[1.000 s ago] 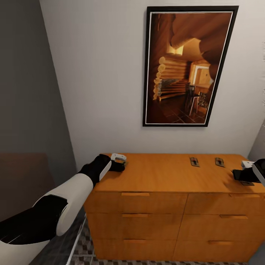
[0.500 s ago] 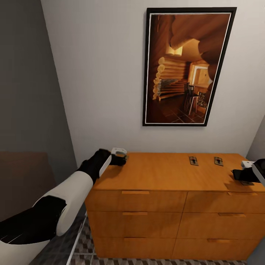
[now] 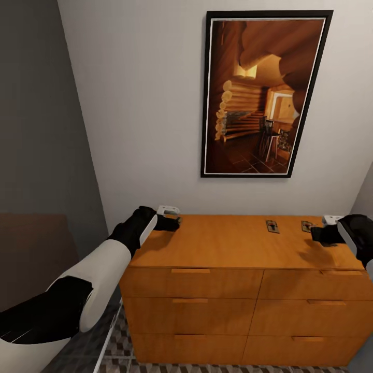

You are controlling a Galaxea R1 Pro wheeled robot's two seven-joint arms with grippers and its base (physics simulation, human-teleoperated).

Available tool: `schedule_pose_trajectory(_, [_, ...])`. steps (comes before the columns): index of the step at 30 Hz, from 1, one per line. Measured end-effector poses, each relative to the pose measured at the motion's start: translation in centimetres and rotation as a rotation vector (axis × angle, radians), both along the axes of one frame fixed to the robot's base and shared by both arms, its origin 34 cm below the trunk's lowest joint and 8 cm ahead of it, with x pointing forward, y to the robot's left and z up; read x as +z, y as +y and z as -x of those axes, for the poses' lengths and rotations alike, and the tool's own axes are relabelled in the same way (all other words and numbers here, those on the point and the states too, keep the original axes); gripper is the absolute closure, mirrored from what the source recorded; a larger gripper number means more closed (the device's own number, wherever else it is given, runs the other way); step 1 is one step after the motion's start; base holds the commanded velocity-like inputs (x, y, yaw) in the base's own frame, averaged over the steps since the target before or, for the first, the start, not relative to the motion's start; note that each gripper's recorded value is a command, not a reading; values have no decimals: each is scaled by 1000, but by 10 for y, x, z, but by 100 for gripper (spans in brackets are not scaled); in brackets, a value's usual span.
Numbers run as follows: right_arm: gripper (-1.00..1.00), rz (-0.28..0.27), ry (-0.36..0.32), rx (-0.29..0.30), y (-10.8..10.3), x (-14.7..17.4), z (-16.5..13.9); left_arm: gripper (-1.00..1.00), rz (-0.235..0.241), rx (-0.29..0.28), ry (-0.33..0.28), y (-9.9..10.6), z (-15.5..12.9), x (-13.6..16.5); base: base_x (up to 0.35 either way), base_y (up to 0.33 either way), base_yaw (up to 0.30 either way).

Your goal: Take the four mousetraps from the cabinet in the bathroom and place them on the bathroom floor. Make sure all four end up on the same floor surface, and ensure that at least two of them are either under or directly next to the same bathroom sink.

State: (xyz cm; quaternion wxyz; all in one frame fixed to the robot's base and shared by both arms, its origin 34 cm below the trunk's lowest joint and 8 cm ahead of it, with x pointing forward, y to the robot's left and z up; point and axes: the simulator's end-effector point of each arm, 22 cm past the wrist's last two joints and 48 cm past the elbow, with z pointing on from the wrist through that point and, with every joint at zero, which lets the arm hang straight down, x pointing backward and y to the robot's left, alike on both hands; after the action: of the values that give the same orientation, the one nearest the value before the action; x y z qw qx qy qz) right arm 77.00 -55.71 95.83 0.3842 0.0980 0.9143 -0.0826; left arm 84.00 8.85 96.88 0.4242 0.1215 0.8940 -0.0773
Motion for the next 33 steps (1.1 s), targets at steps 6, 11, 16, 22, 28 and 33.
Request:
schedule_pose_trajectory(6, [100,-3,-18,43,31,2,-15,100,44,-3,9,-8,2,1,0,0,0])
schedule_pose_trajectory(11, [100,2,-68,85,56,21,-30,100,91,-2,20,-14,3,2,0,0,0])
schedule_pose_trajectory(16, [100,21,-146,136,85,55,-46,100,106,-3,25,-17,4,2,0,0,0])
schedule_pose_trajectory(22, [100,24,-170,155,97,65,-51,100,110,-4,26,-18,4,2,-168,0,0])
schedule_pose_trajectory(28, [100,26,-182,161,100,70,-52,100,110,-3,30,-18,4,0,-311,0,0])
schedule_pose_trajectory(33, [100,26,-189,164,101,72,-53,100,110,-2,32,-18,5,-1,-331,0,0])
